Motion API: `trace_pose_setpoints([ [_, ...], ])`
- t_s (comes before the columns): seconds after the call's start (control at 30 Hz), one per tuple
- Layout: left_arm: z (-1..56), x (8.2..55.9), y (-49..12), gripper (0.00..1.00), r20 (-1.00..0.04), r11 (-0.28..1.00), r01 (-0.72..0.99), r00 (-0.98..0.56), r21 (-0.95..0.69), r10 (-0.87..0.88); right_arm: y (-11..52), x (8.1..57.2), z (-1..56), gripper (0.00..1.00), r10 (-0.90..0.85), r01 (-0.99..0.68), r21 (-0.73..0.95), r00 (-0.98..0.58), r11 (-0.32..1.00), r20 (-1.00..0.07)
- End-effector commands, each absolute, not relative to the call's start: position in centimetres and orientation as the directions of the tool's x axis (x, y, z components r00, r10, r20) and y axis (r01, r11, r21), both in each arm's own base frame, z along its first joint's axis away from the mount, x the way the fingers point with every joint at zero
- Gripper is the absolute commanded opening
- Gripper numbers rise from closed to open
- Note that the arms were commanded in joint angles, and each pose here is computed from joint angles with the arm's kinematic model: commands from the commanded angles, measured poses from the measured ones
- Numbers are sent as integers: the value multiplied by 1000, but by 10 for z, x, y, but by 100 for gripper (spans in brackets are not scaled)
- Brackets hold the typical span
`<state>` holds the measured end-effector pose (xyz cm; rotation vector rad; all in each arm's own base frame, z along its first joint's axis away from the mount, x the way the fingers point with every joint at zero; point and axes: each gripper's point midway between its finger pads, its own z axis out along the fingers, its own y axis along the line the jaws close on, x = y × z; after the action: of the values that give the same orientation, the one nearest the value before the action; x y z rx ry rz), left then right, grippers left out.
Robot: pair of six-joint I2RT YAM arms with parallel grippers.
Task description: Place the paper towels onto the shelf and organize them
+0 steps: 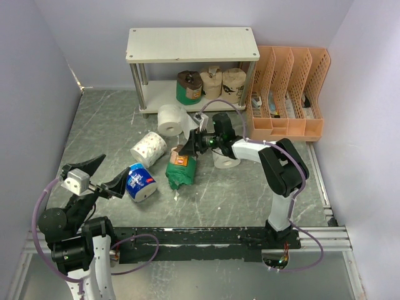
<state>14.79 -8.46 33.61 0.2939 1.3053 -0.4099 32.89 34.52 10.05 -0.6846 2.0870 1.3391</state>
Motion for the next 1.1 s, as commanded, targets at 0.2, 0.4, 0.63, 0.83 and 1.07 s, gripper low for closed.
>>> trace_pose_setpoints([
  [0.2,340,148,-85,99,-967,890,456,221,-13,-127,341,306,70,28,-167,-625,690,-773,365,-612],
  [0.4,339,149,-85,99,-967,890,455,221,-13,-127,347,300,85,0,-151,-635,715,-769,291,-621],
  [0.63,339,149,-85,99,-967,892,452,220,-14,-127,347,303,130,0,-107,-683,675,-720,279,-685],
  [0.83,339,149,-85,99,-967,892,452,221,-14,-127,341,346,217,0,-50,-787,430,-500,442,-864],
  [1.07,339,149,-85,99,-967,892,451,223,-13,-127,335,387,278,0,4,-780,278,-334,561,-943],
])
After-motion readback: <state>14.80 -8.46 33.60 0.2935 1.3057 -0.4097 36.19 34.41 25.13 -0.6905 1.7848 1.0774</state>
